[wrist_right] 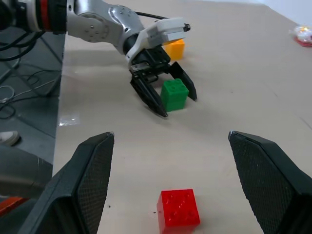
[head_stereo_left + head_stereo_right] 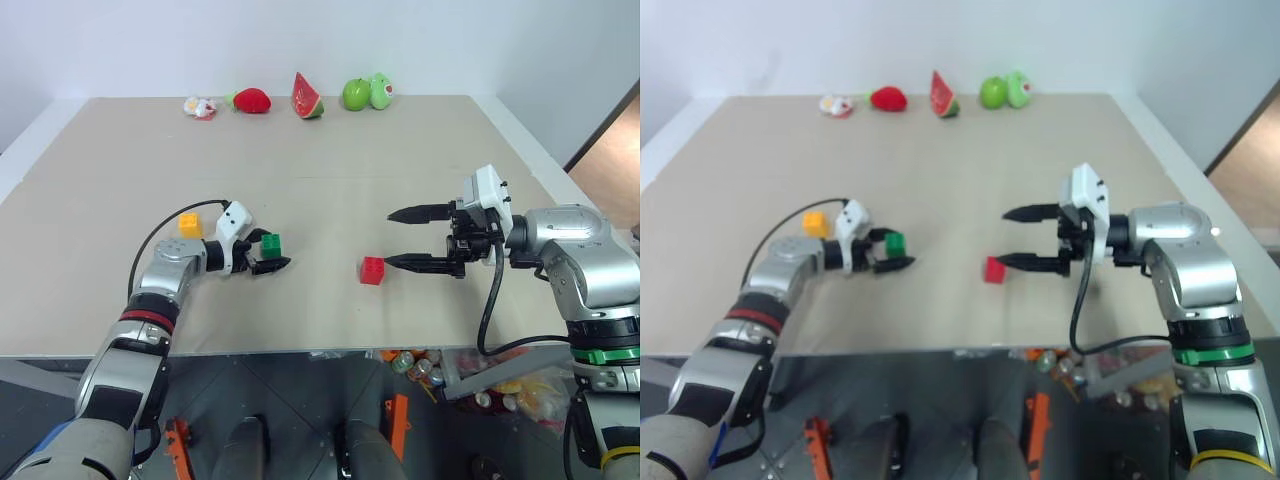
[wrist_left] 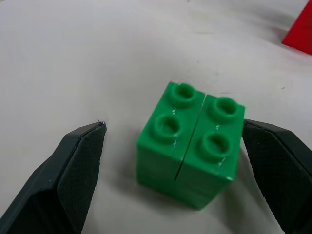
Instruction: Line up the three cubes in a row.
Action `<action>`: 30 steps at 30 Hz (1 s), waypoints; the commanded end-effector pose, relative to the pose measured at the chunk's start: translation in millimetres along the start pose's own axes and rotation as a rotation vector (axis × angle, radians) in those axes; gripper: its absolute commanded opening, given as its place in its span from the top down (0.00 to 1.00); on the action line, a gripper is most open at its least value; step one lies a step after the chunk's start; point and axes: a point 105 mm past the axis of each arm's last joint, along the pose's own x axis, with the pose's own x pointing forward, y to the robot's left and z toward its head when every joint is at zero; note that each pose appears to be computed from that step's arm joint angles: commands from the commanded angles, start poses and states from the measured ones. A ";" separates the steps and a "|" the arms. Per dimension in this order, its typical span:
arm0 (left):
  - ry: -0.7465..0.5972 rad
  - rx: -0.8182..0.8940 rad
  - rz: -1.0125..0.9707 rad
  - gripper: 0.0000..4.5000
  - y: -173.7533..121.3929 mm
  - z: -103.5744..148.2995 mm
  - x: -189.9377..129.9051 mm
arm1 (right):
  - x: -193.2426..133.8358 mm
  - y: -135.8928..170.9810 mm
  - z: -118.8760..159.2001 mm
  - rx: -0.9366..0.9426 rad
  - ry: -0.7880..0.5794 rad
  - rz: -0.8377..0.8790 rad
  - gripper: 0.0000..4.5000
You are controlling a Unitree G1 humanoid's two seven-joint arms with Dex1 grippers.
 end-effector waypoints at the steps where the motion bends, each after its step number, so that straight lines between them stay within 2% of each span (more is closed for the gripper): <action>1: -0.023 0.008 -0.028 0.17 -0.8 6.9 0.7 | -9.9 -3.7 15.7 -0.053 -0.026 -0.037 0.13; 5: -0.027 0.004 -0.039 0.51 -0.1 8.1 -2.4 | -9.6 -5.0 14.5 -0.049 -0.026 -0.042 0.13; 6: -0.024 0.005 -0.041 0.55 -0.1 8.0 -3.1 | -9.3 -5.2 14.1 -0.048 -0.026 -0.043 0.13; 7: -0.021 0.005 -0.043 0.65 -0.1 8.0 -3.5 | -9.2 -5.3 13.9 -0.047 -0.027 -0.043 0.13; 8: -0.011 0.009 -0.043 0.70 0.4 7.8 -4.2 | -8.4 -5.7 13.6 -0.047 -0.027 -0.043 0.13; 12: 0.012 0.034 -0.068 0.70 -2.6 11.2 -2.6 | -6.3 -7.8 12.6 -0.048 -0.025 -0.044 0.13; 16: -0.007 0.106 -0.183 0.70 -25.1 25.7 12.1 | -13.7 -14.6 9.8 -0.050 -0.006 -0.070 0.13; 20: -0.014 0.185 -0.286 0.70 -49.7 32.4 27.8 | -33.7 -25.4 -8.5 -0.015 0.064 -0.139 0.13; 24: 0.010 0.247 -0.364 0.70 -67.3 29.1 42.6 | -54.5 -34.9 -27.0 0.027 0.113 -0.221 0.13; 30: 0.057 0.292 -0.391 0.70 -72.8 18.2 59.7 | -62.0 -30.0 -28.5 0.039 0.112 -0.251 0.13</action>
